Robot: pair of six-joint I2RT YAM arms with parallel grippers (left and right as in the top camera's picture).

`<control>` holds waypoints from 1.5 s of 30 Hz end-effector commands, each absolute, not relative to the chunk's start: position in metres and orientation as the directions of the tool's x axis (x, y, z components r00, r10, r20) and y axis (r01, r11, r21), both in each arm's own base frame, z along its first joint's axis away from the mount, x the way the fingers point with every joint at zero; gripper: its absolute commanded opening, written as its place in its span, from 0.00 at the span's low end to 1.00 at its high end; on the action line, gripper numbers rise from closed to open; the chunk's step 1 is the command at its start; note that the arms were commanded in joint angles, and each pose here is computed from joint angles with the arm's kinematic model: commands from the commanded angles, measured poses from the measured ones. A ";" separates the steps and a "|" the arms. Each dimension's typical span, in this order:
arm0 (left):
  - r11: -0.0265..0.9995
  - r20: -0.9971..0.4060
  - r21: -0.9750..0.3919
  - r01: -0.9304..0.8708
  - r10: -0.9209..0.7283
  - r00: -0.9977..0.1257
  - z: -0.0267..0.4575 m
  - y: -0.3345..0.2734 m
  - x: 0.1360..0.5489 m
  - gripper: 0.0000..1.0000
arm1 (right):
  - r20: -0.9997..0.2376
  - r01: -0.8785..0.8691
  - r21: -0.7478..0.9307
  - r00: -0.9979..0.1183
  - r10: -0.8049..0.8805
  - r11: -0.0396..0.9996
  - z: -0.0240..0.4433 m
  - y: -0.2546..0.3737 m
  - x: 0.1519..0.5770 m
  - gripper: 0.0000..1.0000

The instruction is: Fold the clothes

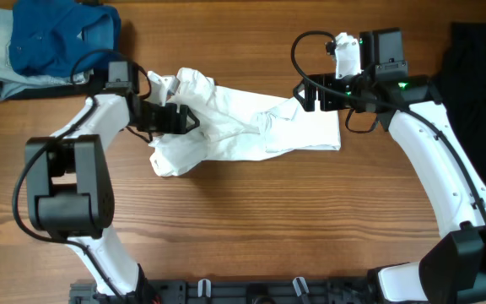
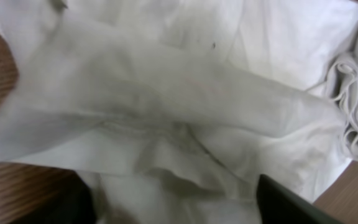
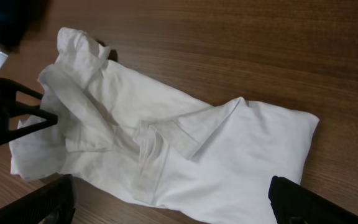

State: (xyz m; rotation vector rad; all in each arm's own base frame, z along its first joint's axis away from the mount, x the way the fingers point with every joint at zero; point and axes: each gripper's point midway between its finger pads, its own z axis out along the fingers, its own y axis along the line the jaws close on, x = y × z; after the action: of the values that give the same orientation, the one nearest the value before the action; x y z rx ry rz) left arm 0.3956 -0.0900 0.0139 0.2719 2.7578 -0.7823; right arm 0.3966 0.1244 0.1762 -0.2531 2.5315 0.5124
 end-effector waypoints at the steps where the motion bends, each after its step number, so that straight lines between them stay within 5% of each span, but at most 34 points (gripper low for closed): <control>1: 0.918 -0.115 -0.383 0.104 0.065 -0.991 -0.032 -0.091 0.368 0.68 | -0.575 -0.298 0.280 -0.814 -0.090 0.913 0.186 0.123 0.401 1.00; 10: 0.981 -0.075 -0.156 -0.119 -0.132 -0.988 -0.043 -0.064 0.369 0.04 | -0.574 -0.298 0.280 -0.814 -0.089 0.913 0.186 0.123 0.401 0.99; 17: 0.963 -0.081 -0.142 -0.229 -0.242 -0.967 -0.010 -0.033 0.369 0.04 | -0.513 -0.237 0.315 -0.857 -0.046 0.919 0.172 0.122 0.396 0.93; 25: 0.968 -0.132 -0.065 -0.244 -0.250 -0.959 0.049 0.000 0.365 0.04 | -0.389 -0.220 0.430 -0.920 -0.040 0.875 0.129 0.140 0.389 0.47; 28: 0.970 -0.123 -0.061 -0.235 -0.240 -0.963 0.057 0.000 0.362 0.04 | -0.358 -0.231 0.495 -0.933 -0.046 0.837 0.116 0.153 0.392 0.05; 45: 0.985 -0.211 -0.081 -0.150 -0.164 -0.964 0.135 -0.031 0.392 0.04 | -0.094 -0.132 0.627 -0.991 -0.093 0.768 0.003 0.184 0.377 0.04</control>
State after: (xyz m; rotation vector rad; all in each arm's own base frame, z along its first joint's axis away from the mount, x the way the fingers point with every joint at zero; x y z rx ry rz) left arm 0.3865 -0.0149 0.1147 -0.3303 2.9534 -0.1010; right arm 0.3862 0.1750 0.0157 -0.1810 2.8753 0.9604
